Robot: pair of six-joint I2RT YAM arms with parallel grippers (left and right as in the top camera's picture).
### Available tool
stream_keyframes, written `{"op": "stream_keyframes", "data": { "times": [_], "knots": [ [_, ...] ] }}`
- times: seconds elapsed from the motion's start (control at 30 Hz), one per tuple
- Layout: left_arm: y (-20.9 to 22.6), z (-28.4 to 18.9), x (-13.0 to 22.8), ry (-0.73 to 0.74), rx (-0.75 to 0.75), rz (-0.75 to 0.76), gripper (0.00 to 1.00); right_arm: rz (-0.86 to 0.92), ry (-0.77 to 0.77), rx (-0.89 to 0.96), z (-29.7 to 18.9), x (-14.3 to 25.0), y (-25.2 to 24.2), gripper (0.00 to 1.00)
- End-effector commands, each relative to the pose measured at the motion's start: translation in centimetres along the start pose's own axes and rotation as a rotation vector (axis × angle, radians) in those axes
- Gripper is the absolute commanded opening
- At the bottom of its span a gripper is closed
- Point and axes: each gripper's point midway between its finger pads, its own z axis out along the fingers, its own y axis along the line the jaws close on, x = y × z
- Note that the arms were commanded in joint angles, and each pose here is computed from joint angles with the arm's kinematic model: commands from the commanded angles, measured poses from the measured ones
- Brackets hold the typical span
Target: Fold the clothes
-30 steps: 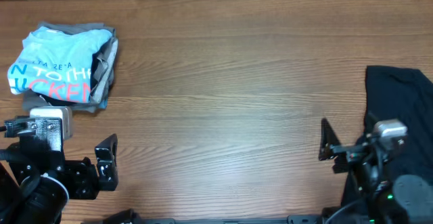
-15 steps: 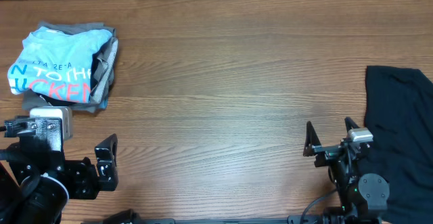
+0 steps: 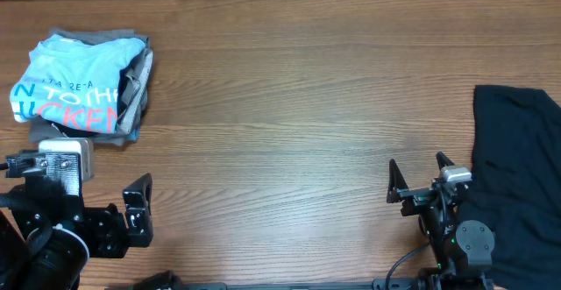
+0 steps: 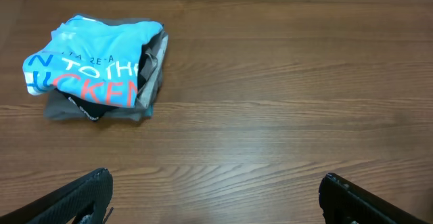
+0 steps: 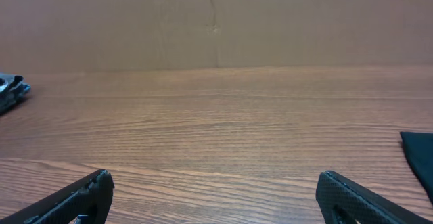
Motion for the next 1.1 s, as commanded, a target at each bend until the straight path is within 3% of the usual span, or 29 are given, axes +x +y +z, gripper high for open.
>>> {"op": "stream_keyframes", "data": {
  "times": [0.0,0.67,0.87,1.07],
  "knots": [
    [-0.3,0.0,-0.1,-0.004,0.018,0.003,1.00,-0.003,-0.017,0.000,-0.1,-0.3,0.0,1.00],
    [0.6,-0.1,0.0,0.001,-0.040,0.017,1.00,-0.003,-0.017,0.000,-0.1,-0.3,0.0,1.00],
    [-0.7,0.5,0.5,0.021,0.030,0.094,1.00,-0.003,-0.017,0.000,-0.1,-0.3,0.0,1.00],
    [-3.0,3.2,-2.9,-0.274,0.149,0.240,1.00,-0.003,-0.017,0.000,-0.1,-0.3,0.0,1.00]
  ]
}}
